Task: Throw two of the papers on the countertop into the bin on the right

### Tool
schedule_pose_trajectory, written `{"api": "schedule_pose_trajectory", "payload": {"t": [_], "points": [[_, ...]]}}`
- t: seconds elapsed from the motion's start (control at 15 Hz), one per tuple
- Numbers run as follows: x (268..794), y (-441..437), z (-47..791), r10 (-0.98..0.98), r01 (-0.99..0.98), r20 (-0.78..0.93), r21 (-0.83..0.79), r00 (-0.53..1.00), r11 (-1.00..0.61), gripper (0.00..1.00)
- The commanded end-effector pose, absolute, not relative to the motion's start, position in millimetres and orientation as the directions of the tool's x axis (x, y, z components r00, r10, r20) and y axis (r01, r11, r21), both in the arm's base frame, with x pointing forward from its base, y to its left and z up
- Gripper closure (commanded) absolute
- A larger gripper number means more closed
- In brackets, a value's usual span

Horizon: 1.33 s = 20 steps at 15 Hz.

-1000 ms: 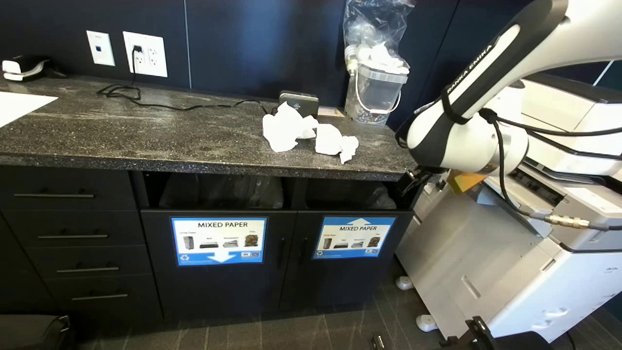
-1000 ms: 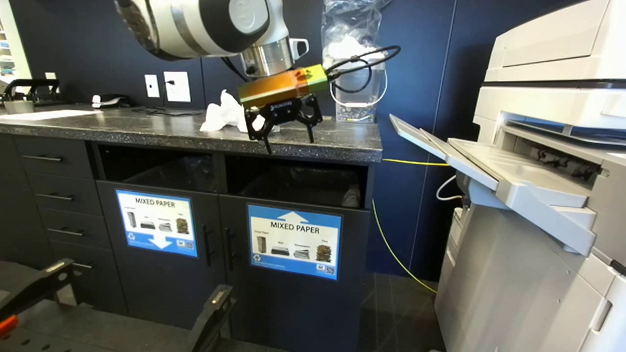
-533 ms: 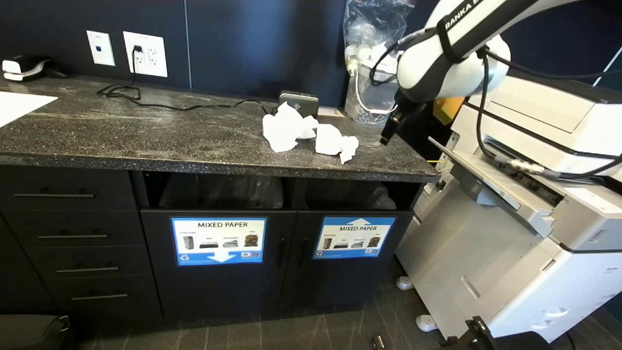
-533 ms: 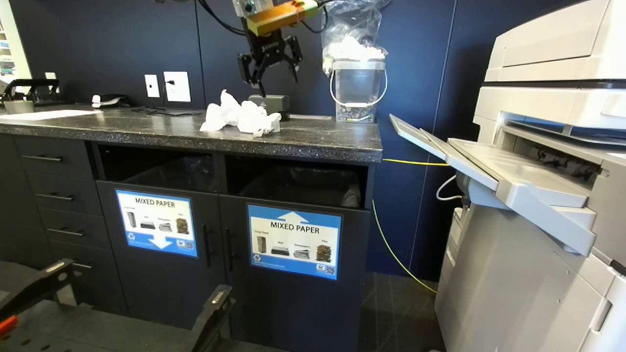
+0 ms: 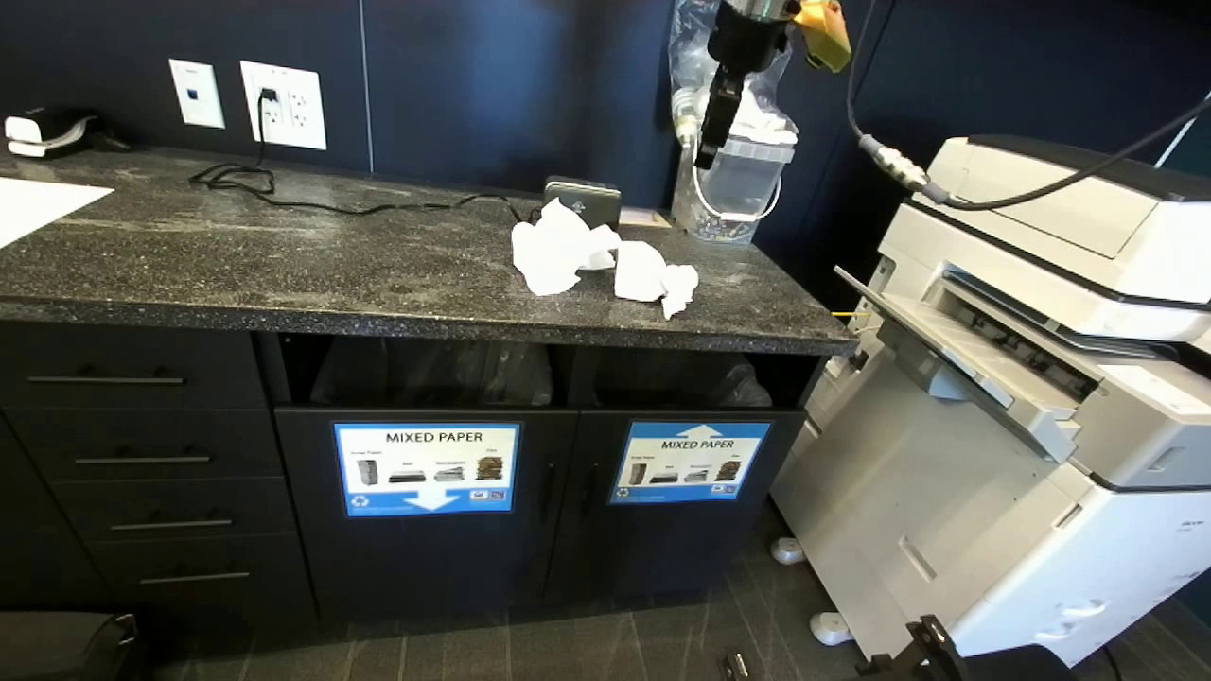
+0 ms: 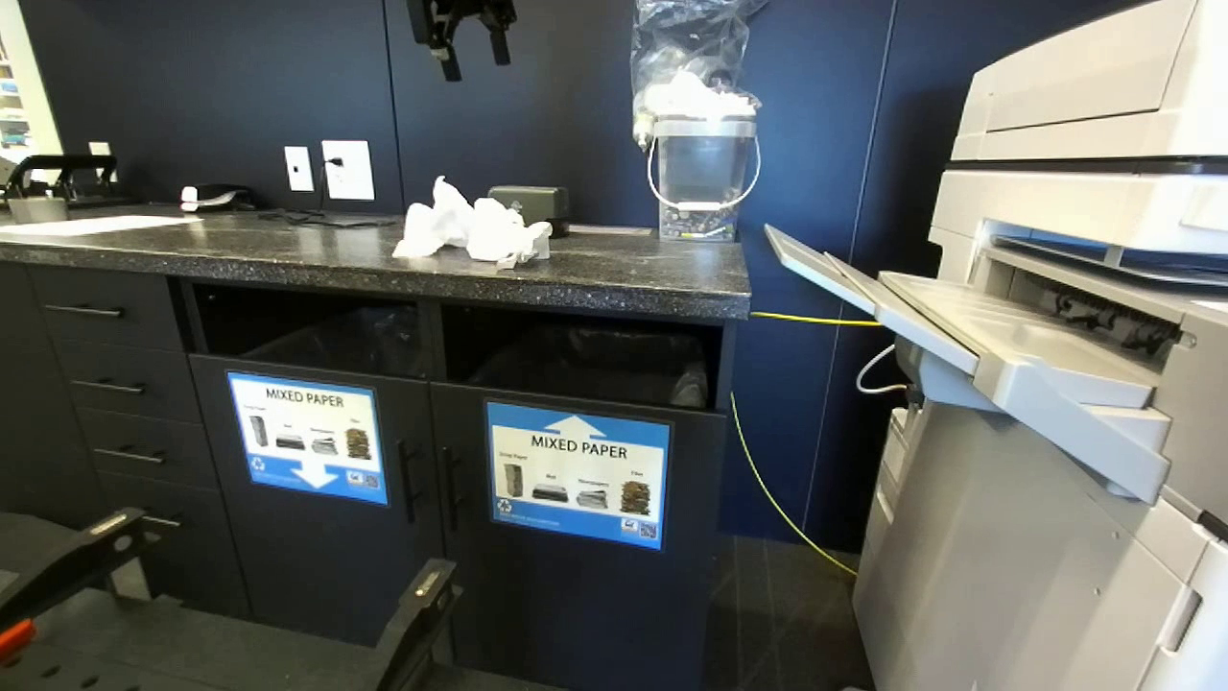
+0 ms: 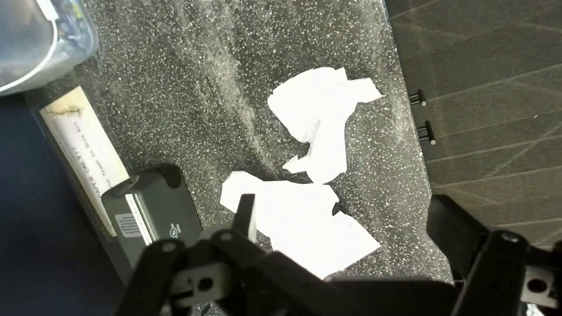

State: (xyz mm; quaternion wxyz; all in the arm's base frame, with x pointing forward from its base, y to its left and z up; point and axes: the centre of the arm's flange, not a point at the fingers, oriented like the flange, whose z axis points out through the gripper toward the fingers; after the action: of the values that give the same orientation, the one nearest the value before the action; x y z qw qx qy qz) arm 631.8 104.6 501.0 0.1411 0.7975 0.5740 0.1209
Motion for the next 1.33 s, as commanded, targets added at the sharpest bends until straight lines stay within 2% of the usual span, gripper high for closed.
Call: {"api": "schedule_pose_trajectory", "payload": {"t": [0.0, 0.47, 0.87, 1.27], "points": [[714.5, 103.2, 516.8, 0.961, 0.908, -0.067, 0.350, 0.268, -0.229, 0.00], [784.4, 75.9, 451.3, 0.951, 0.938, -0.150, 0.265, 0.270, -0.225, 0.00], [787.4, 90.3, 410.8, 0.962, 0.961, -0.098, 0.133, 0.256, -0.243, 0.00], [756.9, 111.7, 388.6, 0.958, 0.961, -0.071, 0.006, 0.276, -0.277, 0.00]]}}
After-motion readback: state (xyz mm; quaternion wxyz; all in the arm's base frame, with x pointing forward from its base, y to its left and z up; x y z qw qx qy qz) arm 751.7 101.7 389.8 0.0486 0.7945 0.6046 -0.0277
